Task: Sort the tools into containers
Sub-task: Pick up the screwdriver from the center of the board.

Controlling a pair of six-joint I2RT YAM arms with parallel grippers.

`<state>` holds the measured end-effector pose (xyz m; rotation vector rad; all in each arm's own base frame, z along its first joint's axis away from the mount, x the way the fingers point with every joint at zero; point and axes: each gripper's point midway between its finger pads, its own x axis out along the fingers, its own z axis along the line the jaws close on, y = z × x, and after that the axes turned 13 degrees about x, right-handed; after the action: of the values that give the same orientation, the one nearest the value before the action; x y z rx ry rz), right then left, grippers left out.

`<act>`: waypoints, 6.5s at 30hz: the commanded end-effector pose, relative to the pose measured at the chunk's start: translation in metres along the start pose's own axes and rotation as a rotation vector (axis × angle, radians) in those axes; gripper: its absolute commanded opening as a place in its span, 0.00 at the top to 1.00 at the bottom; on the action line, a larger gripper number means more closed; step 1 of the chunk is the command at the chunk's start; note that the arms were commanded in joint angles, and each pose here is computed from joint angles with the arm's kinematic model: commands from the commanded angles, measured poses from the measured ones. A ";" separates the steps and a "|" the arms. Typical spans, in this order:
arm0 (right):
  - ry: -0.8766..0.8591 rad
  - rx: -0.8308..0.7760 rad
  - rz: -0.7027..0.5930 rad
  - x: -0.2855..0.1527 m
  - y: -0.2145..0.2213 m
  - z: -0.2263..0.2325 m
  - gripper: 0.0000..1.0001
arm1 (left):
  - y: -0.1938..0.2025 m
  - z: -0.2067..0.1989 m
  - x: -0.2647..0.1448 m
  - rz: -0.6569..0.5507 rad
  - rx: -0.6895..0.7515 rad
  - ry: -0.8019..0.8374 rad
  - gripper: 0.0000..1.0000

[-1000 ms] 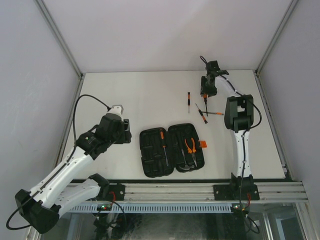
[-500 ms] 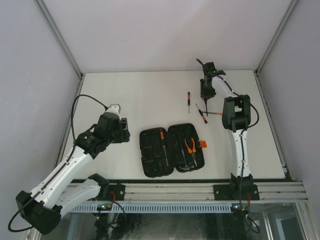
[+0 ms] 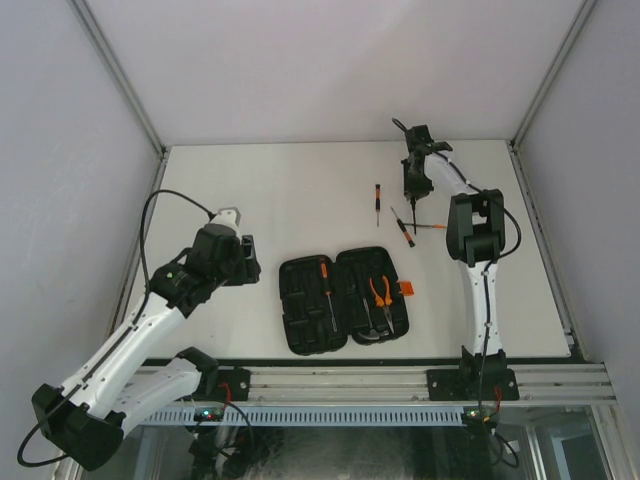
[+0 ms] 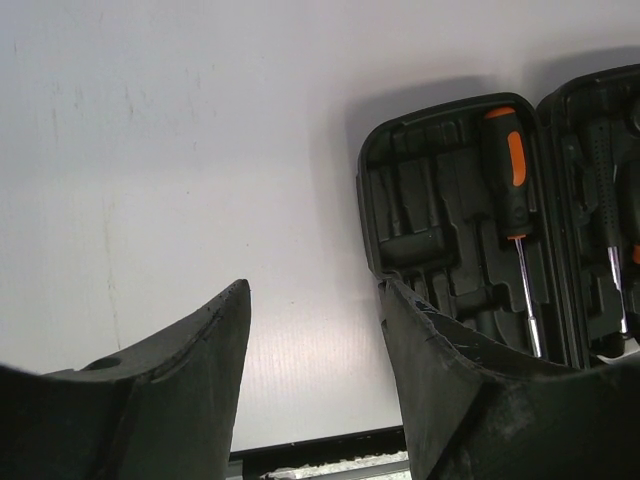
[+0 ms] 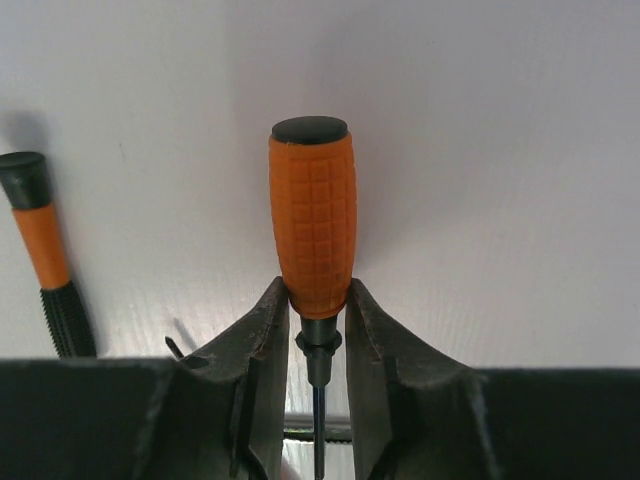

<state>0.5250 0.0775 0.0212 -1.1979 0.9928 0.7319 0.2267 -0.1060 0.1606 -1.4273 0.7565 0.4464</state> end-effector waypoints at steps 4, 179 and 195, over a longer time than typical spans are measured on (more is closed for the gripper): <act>-0.065 0.017 -0.252 -0.100 -0.058 0.010 1.00 | -0.010 -0.003 -0.004 -0.058 -0.020 0.028 0.40; -1.256 0.847 -0.143 -0.384 0.247 0.169 0.42 | -0.025 -0.157 -0.066 -0.443 0.012 0.679 1.00; -1.240 0.807 -0.003 -0.367 0.259 0.201 0.53 | -0.026 -0.161 -0.074 -0.466 0.052 0.715 1.00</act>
<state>0.1945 0.3322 0.2257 -0.0278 0.2044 0.7070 0.1611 -0.2497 0.2199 -1.6443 0.9640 -0.3902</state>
